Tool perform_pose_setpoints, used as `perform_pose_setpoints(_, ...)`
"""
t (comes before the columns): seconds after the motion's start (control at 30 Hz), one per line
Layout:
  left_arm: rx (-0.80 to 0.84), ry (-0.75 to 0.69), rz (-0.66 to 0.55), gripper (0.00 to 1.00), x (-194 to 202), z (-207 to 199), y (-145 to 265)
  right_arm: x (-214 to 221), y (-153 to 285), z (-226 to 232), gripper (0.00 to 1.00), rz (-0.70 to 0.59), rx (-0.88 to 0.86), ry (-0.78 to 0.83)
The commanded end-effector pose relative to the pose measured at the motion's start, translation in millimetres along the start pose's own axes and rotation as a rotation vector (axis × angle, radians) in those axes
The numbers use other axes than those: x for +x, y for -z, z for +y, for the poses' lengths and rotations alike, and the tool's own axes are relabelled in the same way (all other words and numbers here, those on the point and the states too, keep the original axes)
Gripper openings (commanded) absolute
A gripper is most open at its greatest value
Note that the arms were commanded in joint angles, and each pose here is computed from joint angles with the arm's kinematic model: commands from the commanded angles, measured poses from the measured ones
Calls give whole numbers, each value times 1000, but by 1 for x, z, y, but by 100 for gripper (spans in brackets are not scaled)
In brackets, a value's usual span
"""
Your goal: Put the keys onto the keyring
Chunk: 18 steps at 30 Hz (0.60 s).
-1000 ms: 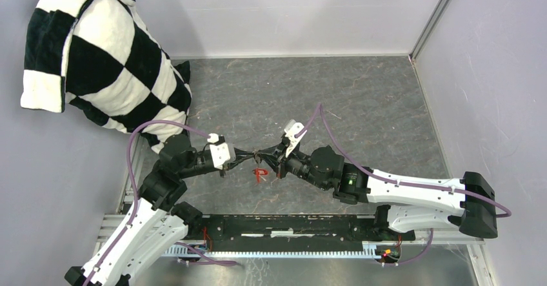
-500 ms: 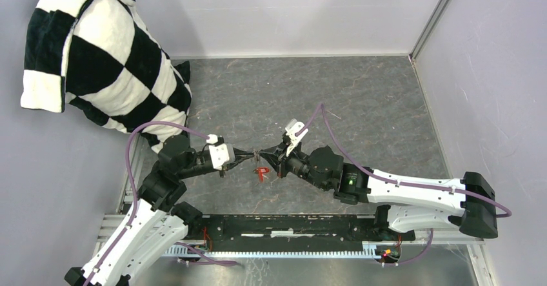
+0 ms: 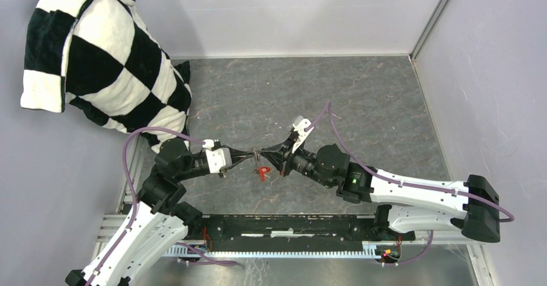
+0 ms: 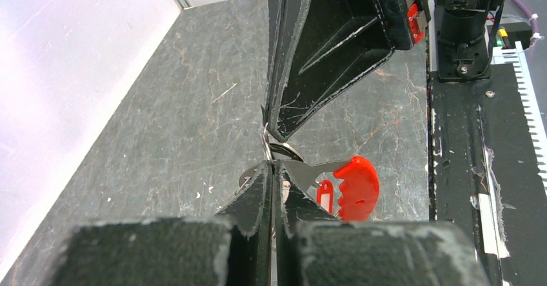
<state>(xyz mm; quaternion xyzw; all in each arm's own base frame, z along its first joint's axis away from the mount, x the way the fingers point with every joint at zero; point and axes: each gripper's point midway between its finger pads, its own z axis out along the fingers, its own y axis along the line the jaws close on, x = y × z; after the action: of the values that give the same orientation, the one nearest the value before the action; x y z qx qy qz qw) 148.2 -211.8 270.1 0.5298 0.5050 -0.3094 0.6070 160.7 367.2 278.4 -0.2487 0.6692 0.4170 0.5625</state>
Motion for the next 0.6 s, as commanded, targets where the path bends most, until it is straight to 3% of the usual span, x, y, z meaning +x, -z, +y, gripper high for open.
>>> perform_pose_setpoints(0.0,38,-116,-130,2,-38,-1,1,-12,1,-11,0,-50,17,-36)
perform_pose_setpoints(0.57,75,-212,-208,2,-64,-2,1,-12,6,-8,0,-64,-93,-100)
